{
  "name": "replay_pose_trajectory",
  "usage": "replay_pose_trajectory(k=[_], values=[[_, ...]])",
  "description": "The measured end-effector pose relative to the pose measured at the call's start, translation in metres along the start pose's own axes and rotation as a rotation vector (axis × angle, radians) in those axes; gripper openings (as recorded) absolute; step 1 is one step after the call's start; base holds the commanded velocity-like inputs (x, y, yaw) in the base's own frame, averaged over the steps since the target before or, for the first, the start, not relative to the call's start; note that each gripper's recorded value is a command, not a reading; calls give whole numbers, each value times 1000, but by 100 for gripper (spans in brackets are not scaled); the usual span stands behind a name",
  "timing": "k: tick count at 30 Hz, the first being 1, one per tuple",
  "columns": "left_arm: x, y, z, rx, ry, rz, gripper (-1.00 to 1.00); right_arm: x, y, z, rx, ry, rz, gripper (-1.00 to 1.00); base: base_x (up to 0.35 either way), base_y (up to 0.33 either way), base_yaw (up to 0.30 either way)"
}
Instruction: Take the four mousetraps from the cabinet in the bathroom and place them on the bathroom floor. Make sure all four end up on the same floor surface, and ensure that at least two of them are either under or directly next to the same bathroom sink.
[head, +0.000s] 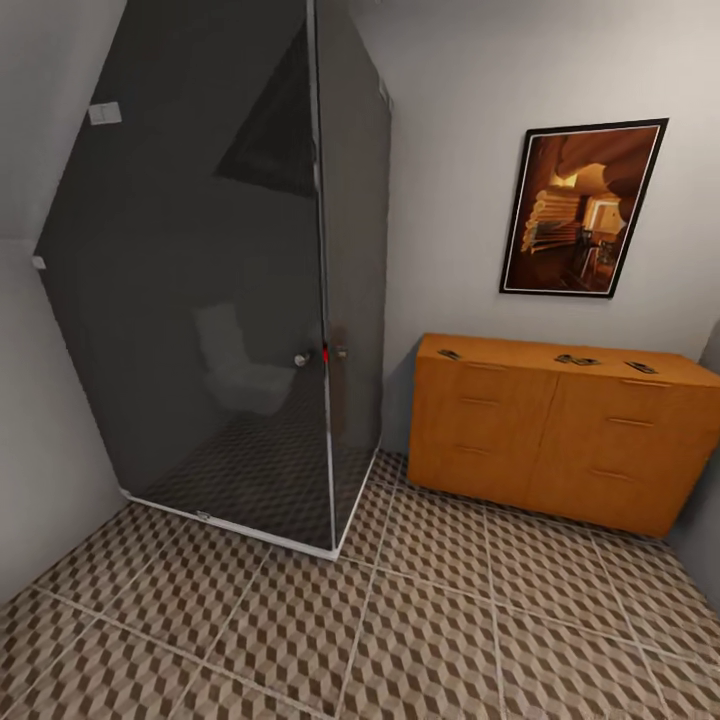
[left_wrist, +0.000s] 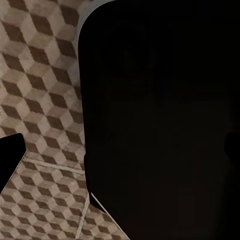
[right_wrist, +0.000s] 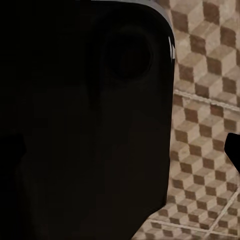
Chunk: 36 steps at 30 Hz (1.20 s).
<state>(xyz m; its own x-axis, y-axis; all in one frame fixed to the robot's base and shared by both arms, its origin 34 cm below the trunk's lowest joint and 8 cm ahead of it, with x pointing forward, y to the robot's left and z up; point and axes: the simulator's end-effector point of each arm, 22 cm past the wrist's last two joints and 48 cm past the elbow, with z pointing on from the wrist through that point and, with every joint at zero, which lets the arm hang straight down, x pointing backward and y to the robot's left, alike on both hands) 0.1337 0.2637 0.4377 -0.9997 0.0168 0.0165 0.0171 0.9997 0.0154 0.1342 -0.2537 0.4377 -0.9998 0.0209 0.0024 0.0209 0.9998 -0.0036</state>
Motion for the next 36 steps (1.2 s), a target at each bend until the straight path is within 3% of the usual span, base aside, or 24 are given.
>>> replay_pose_trajectory(k=[36], values=[[-6,-1,0,2,-16,3,100,-6,0,0,0,-16,1,100,0,0,-275]])
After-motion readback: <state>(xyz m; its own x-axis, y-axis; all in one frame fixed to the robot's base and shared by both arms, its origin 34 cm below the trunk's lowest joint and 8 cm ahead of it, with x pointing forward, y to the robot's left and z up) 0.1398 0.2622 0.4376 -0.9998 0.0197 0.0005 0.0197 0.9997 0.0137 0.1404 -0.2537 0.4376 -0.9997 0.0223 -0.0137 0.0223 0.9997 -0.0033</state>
